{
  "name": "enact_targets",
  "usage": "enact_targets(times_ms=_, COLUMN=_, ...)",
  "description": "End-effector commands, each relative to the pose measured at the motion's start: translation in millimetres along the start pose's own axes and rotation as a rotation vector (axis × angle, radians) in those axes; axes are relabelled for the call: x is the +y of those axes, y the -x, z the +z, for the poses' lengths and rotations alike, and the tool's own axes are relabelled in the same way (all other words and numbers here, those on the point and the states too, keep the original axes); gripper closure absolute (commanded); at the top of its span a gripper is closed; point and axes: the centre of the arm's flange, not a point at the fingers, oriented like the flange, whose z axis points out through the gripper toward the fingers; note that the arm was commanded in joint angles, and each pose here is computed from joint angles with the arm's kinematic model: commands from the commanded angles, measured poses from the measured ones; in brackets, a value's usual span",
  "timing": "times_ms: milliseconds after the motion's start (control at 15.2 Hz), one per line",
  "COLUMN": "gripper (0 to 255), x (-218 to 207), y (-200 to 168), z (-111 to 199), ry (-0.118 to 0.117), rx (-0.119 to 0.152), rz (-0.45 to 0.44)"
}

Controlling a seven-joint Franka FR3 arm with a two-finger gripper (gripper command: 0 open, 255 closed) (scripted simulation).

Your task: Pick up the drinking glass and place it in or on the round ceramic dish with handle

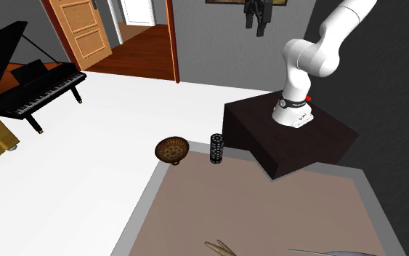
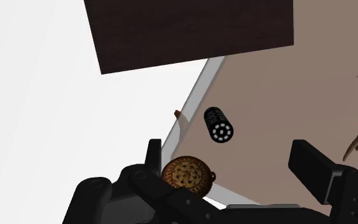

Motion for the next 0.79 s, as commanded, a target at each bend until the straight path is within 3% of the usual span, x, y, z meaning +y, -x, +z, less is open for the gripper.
enact_targets(times_ms=0, gripper=0, x=0, y=0, z=0, ry=0.000, rx=0.000, rz=0.000)
enact_targets(times_ms=726, gripper=0, x=-21, y=-59, z=131, ry=-0.032, rx=-0.016, rz=-0.036)
